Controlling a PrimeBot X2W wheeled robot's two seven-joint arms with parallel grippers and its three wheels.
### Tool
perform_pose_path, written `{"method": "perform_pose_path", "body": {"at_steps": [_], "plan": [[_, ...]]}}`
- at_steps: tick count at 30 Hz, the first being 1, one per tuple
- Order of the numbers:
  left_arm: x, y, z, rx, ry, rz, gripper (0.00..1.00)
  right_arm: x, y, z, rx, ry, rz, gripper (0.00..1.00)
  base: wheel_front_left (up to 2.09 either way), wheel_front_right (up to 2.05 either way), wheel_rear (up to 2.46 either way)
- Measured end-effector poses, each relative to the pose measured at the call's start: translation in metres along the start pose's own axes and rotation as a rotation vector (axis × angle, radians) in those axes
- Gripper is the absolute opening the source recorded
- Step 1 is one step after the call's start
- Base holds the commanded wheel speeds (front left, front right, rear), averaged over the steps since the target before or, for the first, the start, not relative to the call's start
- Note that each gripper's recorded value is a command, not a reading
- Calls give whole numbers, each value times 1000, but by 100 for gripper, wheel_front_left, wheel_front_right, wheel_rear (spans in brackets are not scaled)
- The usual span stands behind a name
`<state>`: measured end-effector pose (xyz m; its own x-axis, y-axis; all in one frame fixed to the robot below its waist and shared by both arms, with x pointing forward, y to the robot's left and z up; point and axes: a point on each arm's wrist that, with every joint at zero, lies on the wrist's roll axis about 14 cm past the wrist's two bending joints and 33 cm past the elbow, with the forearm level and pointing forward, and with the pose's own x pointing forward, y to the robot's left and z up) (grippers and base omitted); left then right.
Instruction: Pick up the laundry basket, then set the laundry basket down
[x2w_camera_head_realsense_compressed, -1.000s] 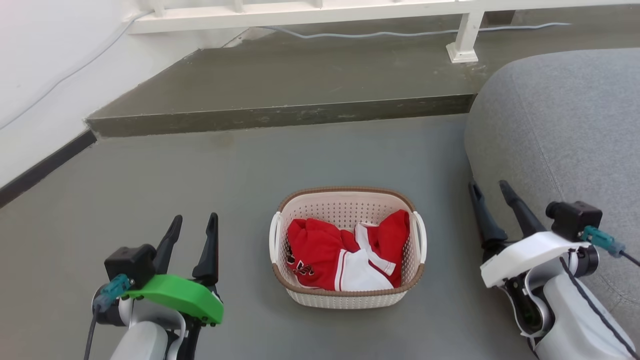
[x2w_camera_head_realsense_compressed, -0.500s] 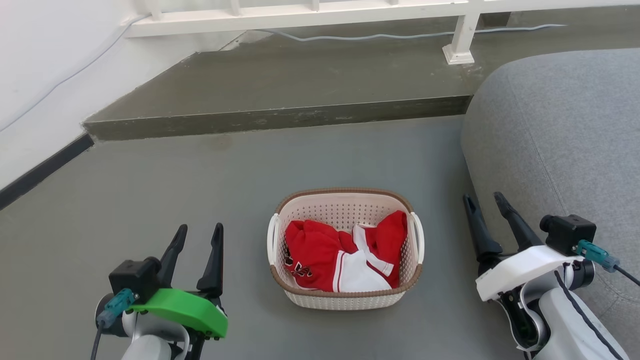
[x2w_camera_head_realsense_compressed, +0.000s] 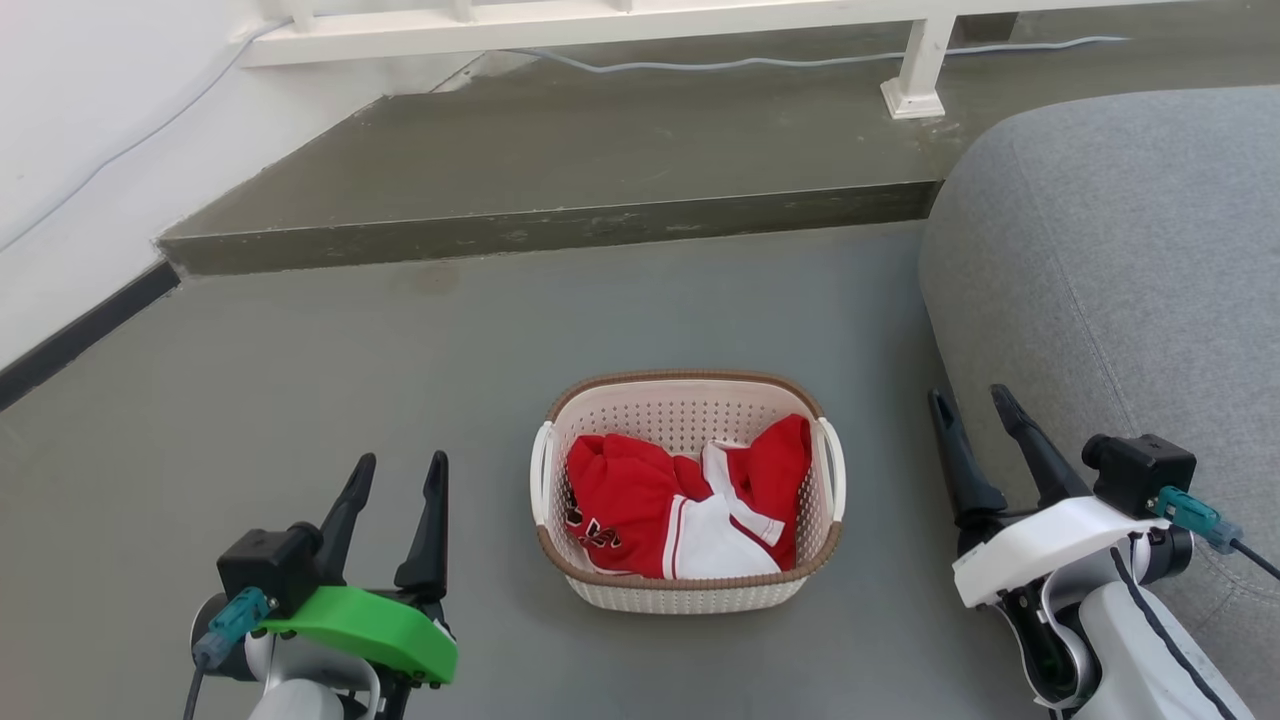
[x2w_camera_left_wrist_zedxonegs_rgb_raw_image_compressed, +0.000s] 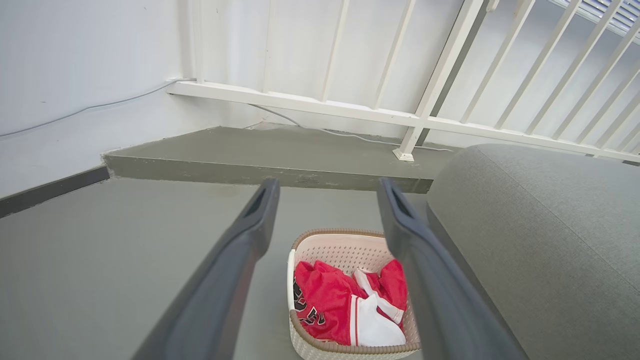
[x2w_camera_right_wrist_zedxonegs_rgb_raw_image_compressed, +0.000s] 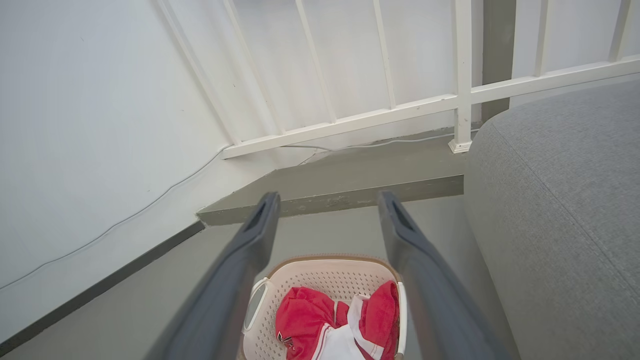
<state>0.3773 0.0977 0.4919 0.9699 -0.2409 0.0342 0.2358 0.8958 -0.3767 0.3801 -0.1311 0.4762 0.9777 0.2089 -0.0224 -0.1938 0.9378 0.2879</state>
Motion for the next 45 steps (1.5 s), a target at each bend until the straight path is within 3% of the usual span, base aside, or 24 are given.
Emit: {"method": "perform_pose_path", "body": {"at_steps": [10, 11, 18, 45], "plan": [[-1, -2, -2, 2, 3, -6, 100, 1, -1, 2, -6, -8, -4, 100, 0, 0, 0], [-1, -2, -2, 1, 2, -7, 0, 1, -1, 2, -6, -9, -5, 0, 0, 0, 0], [-12, 2, -28, -14, 82, 20, 0, -16, -3, -30, 29, 81, -37, 0, 0, 0, 0], [-13, 27, -19, -293, 66, 138, 0, -16, -27, -23, 322, 70, -160, 0, 0, 0, 0]]}}
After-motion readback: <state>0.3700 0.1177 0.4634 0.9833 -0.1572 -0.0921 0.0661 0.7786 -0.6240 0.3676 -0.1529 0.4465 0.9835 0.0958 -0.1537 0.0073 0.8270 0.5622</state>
